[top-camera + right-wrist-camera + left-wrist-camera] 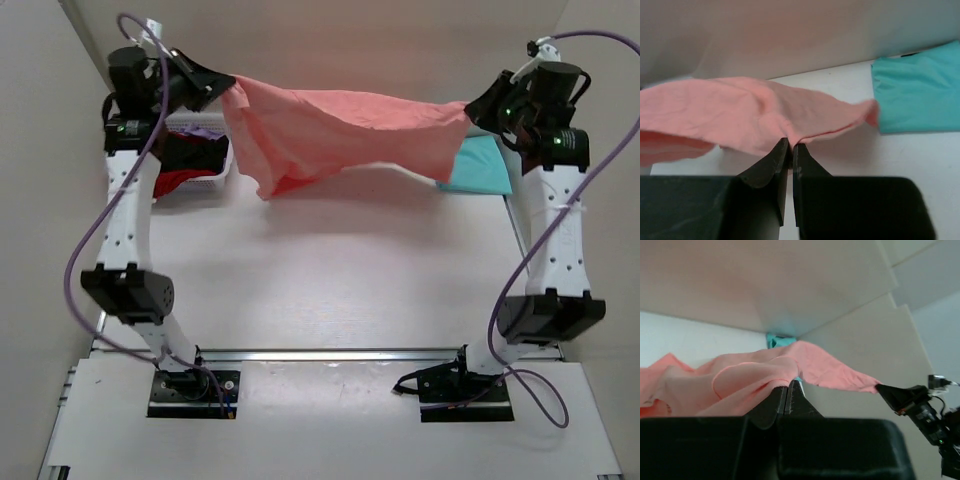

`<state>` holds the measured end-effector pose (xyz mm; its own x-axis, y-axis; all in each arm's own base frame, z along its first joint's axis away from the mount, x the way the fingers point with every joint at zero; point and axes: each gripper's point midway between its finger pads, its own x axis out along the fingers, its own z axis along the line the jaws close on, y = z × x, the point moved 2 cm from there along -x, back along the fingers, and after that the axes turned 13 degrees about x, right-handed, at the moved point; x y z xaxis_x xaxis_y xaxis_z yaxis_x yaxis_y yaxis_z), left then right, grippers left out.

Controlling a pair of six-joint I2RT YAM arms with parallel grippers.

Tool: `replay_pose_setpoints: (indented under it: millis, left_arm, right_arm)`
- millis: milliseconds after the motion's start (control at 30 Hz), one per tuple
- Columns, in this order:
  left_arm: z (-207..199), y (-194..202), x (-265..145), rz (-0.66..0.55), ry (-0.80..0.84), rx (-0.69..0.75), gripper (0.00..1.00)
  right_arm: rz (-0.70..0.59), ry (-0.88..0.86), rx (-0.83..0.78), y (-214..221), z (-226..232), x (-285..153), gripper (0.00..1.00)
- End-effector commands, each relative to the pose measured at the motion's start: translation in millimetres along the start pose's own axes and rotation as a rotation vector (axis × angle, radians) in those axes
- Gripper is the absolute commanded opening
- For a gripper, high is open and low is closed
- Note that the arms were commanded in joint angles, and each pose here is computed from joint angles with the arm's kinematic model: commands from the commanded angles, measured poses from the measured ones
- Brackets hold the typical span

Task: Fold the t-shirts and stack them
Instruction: Flatten out the tshirt

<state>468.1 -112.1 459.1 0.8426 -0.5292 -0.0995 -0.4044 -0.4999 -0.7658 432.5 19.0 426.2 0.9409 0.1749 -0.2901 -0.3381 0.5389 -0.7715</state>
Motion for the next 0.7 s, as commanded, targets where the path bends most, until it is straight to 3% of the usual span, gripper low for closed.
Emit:
replay_pose_setpoints:
  millis: [0,67,200,367,500,600,667]
  left_arm:
    - [-20.8,22.7,-18.9,0.044,0.058,0.084,0.00]
    - [-34.2,49.0,-34.9,0.093,0.059,0.107,0.00]
    - [-6.3,134.7,-74.1,0.266,-0.026,0.053,0.00]
    - [39.2,287.5,-138.9,0.550,-0.116,-0.118,0.00]
    - [49.6,330.2,-198.3,0.582,-0.172,-0.167,0.00]
    - [52.4,347.1,-214.0,0.618,-0.203,-0.182,0.00]
    - [49.8,341.8,-201.9,0.614,-0.181,-0.182,0.00]
  right_arm:
    - [-0.003,0.042,-0.011,14.1,-24.3,3.3,0.00]
    - [0.045,0.094,-0.030,40.2,-40.0,-6.5,0.00]
    - [0.148,0.161,0.074,109.0,-86.6,-28.5,0.00]
    - [0.270,0.299,0.118,188.2,-124.7,-81.2,0.00]
    - [0.406,0.411,0.190,247.5,-146.9,-127.4,0.00]
    - [0.485,0.430,0.231,276.9,-152.1,-149.2,0.00]
    - [0.483,0.406,0.246,282.4,-147.0,-148.4,0.00]
